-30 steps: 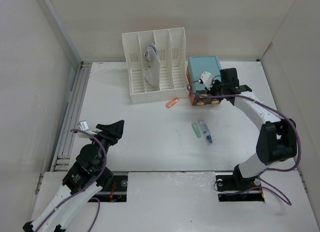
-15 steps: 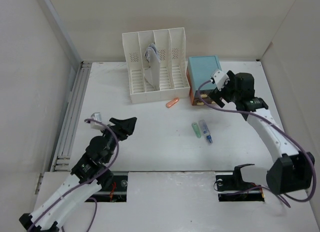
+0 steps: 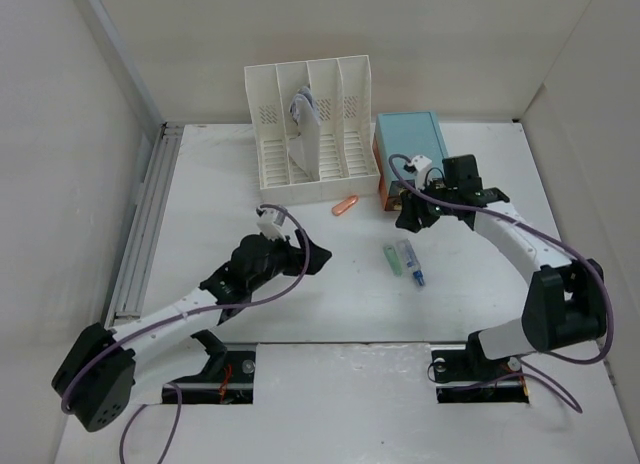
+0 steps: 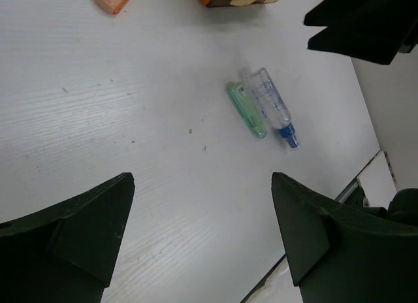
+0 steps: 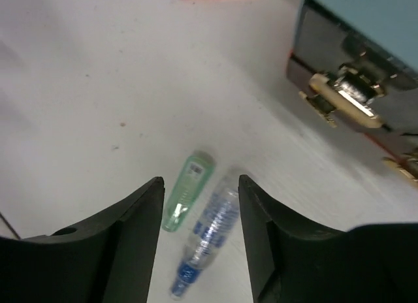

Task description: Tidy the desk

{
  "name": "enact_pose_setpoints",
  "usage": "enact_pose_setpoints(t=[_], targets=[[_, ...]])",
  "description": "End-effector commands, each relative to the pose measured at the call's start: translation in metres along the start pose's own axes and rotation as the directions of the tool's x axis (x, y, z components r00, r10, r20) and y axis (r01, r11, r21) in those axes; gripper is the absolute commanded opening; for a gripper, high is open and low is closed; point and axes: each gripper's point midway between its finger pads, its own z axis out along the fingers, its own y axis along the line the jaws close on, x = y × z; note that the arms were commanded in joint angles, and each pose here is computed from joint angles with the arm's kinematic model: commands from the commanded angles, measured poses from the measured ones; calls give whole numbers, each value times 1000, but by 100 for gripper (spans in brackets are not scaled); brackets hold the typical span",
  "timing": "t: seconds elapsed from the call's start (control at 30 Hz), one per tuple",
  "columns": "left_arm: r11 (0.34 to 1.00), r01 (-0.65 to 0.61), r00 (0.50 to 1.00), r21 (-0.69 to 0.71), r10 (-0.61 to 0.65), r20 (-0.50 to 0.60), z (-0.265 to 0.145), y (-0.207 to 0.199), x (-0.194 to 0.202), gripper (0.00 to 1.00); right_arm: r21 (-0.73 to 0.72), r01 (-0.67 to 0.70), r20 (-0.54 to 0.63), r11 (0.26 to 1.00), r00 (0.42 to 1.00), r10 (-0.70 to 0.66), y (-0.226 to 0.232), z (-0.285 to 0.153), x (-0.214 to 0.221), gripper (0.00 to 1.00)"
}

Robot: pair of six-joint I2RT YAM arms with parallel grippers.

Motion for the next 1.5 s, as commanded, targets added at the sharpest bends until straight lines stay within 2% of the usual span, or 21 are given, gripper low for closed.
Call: enact_pose_setpoints(t=[0.0, 0.1, 0.2, 0.3, 0.33, 0.37, 0.43, 0.47, 0.5, 0.53, 0.63, 0.67, 0.7, 0.73, 0.77, 0.8, 0.87, 0.93, 1.03, 1.27, 1.47], targets=[[984, -85, 993, 156, 72, 89, 6, -44, -31, 84, -97, -121, 125, 988, 983, 133, 20, 11, -20, 56], [986, -93, 993, 142, 81, 88, 14, -44, -33, 84, -2, -162, 210, 987, 965, 159, 1, 16, -31, 64], [983, -96, 992, 154, 83, 90, 19, -48, -34, 81, -45, -209, 177, 977, 961, 214, 0, 30, -21, 66], [977, -76, 993, 201, 57, 100, 28, -60, -35, 75, -76, -101, 219, 992, 969, 116, 2, 25, -42, 63], [974, -60, 995, 220, 41, 92, 32, -63, -33, 59, -38, -7, 250, 999, 968, 17, -1, 13, -57, 63], [961, -30, 997, 276, 7, 81, 42, -75, -34, 52, 5, 55, 291, 998, 955, -54, 1, -8, -76, 63], [937, 5, 998, 349, -26, 55, 53, -90, -32, 33, 115, 109, 305, 987, 942, -140, -5, -39, -97, 47], [918, 38, 999, 395, -41, -1, 68, -94, -19, 9, 205, 141, 369, 969, 905, -210, -2, -73, -121, 23], [892, 92, 995, 443, -93, -21, 75, -110, -26, 0, 345, 104, 390, 933, 888, -244, -18, -97, -132, 8], [873, 114, 993, 475, -106, -43, 82, -118, -22, 0, 438, 85, 447, 895, 843, -299, -22, -124, -149, 0], [816, 203, 978, 541, -191, -80, 109, -135, -24, 0, 609, 5, 516, 793, 757, -401, -21, -190, -163, 0], [800, 226, 973, 556, -211, -92, 115, -140, -22, 0, 621, -6, 520, 784, 751, -406, -21, -197, -163, 8], [794, 249, 967, 555, -230, -105, 126, -136, -16, 2, 634, -20, 522, 773, 749, -408, -23, -202, -165, 39], [781, 266, 962, 566, -256, -98, 133, -144, -21, 11, 637, -39, 520, 770, 759, -392, -26, -202, -162, 45], [771, 299, 950, 562, -293, -103, 139, -144, -23, 17, 652, -56, 517, 756, 762, -389, -30, -206, -158, 45], [770, 312, 946, 557, -305, -107, 146, -146, -21, 24, 641, -84, 535, 763, 762, -365, -32, -205, -156, 29], [797, 349, 930, 493, -357, -81, 176, -142, -20, 43, 623, -143, 570, 769, 756, -322, -36, -210, -151, 16], [820, 365, 926, 442, -370, -78, 186, -133, -17, 54, 612, -145, 583, 777, 747, -320, -32, -212, -153, 16], [849, 381, 914, 366, -406, -11, 210, -133, -25, 61, 619, -168, 600, 767, 732, -324, -30, -223, -153, 16], [911, 388, 916, 140, -397, 47, 247, -117, -13, 58, 627, -211, 620, 750, 718, -317, -31, -235, -150, 16], [904, 426, 901, 32, -428, 70, 252, -93, -3, 57, 637, -226, 627, 737, 707, -326, -31, -242, -151, 16]])
